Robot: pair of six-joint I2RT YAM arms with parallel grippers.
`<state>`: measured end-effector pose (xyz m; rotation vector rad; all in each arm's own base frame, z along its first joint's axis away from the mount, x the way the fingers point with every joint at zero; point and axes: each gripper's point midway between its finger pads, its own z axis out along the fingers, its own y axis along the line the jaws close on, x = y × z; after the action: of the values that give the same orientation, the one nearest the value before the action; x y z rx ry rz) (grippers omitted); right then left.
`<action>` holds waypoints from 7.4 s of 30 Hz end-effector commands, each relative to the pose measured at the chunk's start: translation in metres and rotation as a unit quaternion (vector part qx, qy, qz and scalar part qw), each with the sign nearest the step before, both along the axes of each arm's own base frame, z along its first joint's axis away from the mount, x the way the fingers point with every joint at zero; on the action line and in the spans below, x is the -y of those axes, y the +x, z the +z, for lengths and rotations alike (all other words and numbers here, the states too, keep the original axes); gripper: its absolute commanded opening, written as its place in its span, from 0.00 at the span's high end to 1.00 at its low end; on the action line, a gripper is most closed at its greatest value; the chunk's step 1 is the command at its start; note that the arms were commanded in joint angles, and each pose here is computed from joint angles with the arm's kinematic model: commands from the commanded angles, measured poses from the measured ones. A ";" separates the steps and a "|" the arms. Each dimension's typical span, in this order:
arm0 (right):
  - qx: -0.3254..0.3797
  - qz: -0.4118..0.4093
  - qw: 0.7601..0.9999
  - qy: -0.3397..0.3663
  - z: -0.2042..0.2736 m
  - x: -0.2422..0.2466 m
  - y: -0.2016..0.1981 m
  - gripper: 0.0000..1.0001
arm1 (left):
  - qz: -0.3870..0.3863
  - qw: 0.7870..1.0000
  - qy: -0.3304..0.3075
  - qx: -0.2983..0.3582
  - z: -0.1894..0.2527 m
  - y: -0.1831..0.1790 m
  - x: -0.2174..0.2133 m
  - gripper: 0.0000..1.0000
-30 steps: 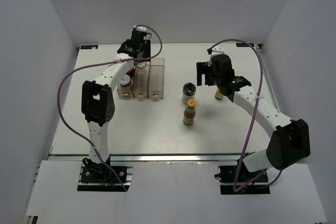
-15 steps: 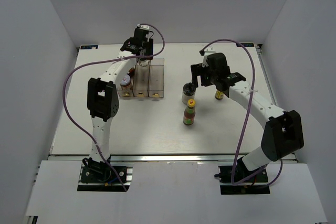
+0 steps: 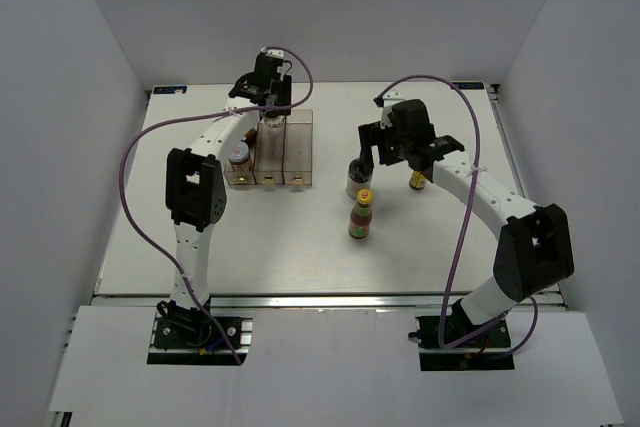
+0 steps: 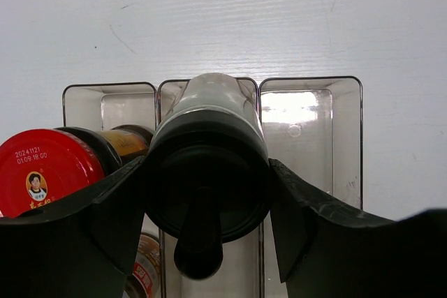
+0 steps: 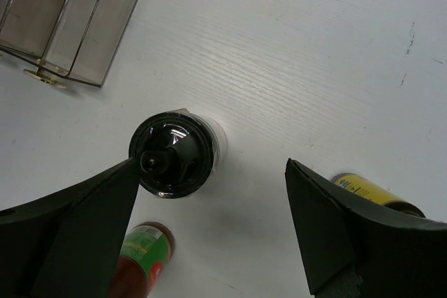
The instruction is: Organize the condiment bottles
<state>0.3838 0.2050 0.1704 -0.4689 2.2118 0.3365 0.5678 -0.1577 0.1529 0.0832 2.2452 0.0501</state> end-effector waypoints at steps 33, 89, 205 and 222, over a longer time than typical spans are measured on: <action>0.006 0.018 1.000 0.002 0.006 -0.010 0.012 0.11 | 0.007 1.000 -0.005 -0.010 0.008 -0.004 -0.003 0.45; -0.093 0.044 0.989 -0.102 -0.058 -0.032 -0.014 0.11 | 0.077 0.989 -0.106 0.071 0.051 -0.201 -0.061 0.02; 0.075 0.017 0.997 -0.001 0.096 -0.019 -0.046 0.11 | 0.042 0.978 -0.185 0.091 0.057 -0.247 -0.053 0.02; 0.029 0.125 0.991 -0.039 0.017 -0.025 -0.136 0.11 | 0.033 0.981 -0.176 0.075 0.044 -0.241 -0.048 0.02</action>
<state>0.2403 0.2269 0.1903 -0.7940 2.1404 0.4151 0.3259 -0.1056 0.1955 -0.2051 2.0819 -0.2752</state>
